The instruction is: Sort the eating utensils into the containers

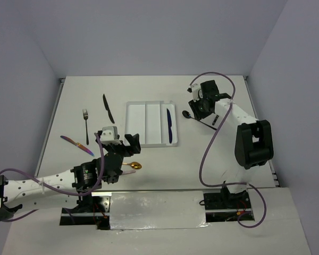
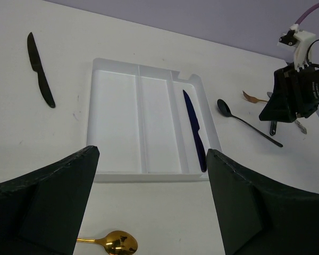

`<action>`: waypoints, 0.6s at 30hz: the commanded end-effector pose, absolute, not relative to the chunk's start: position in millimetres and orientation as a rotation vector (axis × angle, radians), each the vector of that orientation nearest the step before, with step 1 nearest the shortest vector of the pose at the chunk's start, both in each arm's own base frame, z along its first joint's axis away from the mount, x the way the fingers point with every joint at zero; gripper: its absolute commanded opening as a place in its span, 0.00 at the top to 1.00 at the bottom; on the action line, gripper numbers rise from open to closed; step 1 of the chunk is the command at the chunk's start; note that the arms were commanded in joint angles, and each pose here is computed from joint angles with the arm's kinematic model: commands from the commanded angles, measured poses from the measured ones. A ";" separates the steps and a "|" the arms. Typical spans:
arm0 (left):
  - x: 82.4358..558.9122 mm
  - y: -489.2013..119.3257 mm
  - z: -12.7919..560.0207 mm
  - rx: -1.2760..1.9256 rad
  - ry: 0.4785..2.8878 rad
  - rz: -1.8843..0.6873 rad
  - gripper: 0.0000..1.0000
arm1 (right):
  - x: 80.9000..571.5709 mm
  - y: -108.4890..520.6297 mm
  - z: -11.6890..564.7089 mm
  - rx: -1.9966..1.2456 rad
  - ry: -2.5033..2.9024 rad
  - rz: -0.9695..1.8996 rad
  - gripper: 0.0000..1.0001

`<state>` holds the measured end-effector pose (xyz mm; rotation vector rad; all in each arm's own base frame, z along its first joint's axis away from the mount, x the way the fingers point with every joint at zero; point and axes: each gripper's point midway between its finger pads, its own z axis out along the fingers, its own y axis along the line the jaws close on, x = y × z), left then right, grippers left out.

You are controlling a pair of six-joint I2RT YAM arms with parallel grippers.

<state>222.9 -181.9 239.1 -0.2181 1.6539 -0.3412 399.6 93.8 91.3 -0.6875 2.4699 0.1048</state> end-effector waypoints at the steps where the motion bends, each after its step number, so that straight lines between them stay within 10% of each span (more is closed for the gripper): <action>1: 223.2 -186.6 254.0 -0.273 1.622 -0.431 0.05 | 411.1 78.6 78.7 -0.714 2.455 0.120 0.56; 18: 223.3 -189.0 254.6 -0.257 1.626 -0.429 0.04 | 438.5 75.3 61.4 -0.618 2.473 0.090 0.50</action>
